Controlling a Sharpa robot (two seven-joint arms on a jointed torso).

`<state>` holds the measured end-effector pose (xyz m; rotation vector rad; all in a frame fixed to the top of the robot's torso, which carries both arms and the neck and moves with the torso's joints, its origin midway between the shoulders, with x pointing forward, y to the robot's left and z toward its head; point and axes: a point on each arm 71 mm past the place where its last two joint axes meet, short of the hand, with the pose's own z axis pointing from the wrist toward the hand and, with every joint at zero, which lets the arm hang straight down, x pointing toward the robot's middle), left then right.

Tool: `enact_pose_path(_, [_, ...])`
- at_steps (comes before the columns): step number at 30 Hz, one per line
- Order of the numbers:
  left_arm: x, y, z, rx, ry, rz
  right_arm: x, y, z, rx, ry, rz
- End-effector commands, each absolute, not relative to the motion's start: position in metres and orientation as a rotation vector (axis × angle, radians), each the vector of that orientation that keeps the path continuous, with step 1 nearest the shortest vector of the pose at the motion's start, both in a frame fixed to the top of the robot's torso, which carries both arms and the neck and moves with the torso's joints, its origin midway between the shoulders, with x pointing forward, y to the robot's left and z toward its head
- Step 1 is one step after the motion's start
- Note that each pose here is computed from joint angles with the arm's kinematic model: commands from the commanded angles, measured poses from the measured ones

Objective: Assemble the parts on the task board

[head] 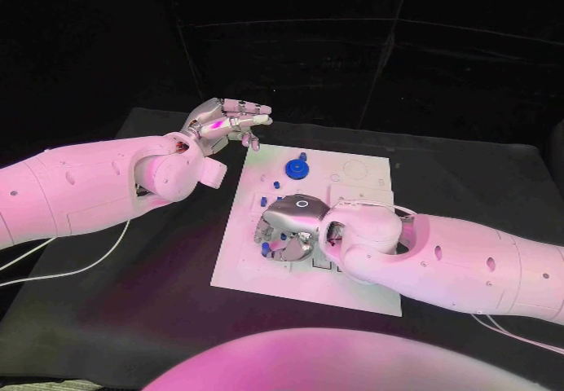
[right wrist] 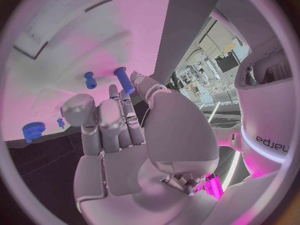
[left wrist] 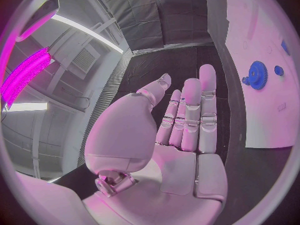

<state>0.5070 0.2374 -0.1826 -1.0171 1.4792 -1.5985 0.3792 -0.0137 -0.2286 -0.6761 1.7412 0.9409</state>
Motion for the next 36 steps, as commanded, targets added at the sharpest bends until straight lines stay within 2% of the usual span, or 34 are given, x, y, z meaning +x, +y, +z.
enact_pose_path(1, [0.507, 0.236, -0.181, -1.016, 1.482, -1.614, 0.380, -0.016, -0.220, -0.611, 1.645, 0.992])
enact_pose_path(7, [0.507, 0.238, -0.181, -1.018, 1.482, -1.612, 0.379, -0.041, -0.211, -0.502, 1.588, 1.037])
enact_pose_path(12, [0.507, 0.239, -0.181, -1.019, 1.481, -1.610, 0.383, -0.089, -0.209, -0.314, 1.674, 1.010])
enact_pose_path(18, [0.507, 0.240, -0.182, -1.020, 1.481, -1.608, 0.391, -0.162, -0.214, 0.017, 1.853, 0.877])
enact_pose_path(23, [0.507, 0.240, -0.182, -1.020, 1.481, -1.608, 0.390, -0.197, -0.216, 0.159, 1.905, 0.717])
enact_pose_path(30, [0.507, 0.242, -0.184, -1.023, 1.483, -1.604, 0.385, -0.221, -0.220, 0.234, 1.946, 0.533])
enact_pose_path(36, [0.507, 0.243, -0.184, -1.024, 1.484, -1.603, 0.380, -0.222, -0.228, 0.206, 1.997, 0.477])
